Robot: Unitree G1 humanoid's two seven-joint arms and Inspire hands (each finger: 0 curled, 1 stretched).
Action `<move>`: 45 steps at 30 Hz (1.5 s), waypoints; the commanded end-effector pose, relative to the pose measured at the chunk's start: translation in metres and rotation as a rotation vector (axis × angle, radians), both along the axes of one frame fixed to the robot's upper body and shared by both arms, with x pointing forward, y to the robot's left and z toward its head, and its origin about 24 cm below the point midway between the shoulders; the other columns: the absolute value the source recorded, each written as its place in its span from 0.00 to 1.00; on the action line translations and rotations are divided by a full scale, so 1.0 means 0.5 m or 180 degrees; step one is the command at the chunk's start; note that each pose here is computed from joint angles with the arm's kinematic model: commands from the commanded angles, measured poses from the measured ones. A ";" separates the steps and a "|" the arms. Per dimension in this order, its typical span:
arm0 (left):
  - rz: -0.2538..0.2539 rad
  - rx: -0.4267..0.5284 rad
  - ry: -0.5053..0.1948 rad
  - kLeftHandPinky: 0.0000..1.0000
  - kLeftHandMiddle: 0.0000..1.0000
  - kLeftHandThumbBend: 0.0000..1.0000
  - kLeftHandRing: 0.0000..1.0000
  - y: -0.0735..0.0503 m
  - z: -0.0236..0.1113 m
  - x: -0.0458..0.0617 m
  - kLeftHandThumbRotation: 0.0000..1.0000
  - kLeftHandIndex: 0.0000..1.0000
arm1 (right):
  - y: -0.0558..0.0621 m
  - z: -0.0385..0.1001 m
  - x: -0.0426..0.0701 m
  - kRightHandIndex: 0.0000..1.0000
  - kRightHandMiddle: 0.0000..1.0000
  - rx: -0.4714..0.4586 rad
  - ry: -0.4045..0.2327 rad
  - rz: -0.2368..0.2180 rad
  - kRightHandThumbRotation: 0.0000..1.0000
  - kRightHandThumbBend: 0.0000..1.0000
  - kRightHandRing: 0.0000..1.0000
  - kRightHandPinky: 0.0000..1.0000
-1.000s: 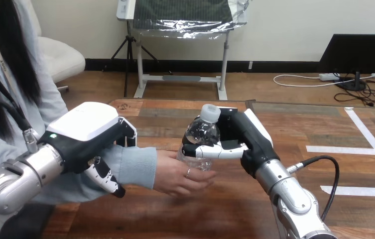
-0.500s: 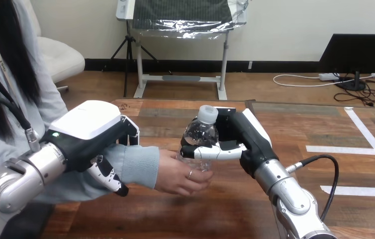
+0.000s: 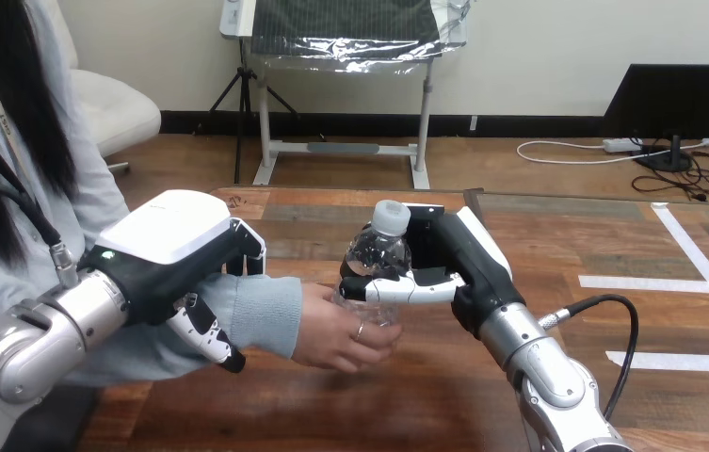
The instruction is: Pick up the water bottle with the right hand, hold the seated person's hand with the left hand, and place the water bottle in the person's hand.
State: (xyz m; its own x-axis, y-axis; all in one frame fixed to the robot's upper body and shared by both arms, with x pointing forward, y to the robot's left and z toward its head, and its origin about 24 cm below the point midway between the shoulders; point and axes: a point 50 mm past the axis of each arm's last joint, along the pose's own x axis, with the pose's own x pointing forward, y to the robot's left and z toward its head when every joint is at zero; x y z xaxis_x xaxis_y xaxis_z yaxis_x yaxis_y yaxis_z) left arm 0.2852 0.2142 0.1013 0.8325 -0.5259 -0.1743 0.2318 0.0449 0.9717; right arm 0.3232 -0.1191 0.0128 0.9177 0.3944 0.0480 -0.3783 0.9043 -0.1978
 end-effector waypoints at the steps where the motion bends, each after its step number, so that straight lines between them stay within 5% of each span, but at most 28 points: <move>1: -0.0145 -0.0231 -0.0473 0.32 0.39 0.98 0.35 -0.025 0.067 0.023 0.12 0.41 | 0.045 0.053 0.021 0.46 0.44 0.0157 -0.0364 0.0144 0.00 0.83 0.35 0.30; 45: -0.0122 -0.0266 -0.0500 0.32 0.40 1.00 0.35 -0.022 0.056 0.022 0.12 0.41 | 0.041 0.058 0.029 0.47 0.45 0.0149 -0.0378 -0.0047 0.00 0.83 0.36 0.30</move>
State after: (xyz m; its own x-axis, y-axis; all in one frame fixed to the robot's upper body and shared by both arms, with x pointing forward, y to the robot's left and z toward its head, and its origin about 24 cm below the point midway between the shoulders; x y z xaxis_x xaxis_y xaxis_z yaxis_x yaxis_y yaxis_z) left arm 0.2858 0.2146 0.1004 0.8408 -0.5214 -0.1459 0.2103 0.0661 0.9754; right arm 0.3223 -0.1152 0.0113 0.9379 0.3418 0.0586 -0.3270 0.9279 -0.1794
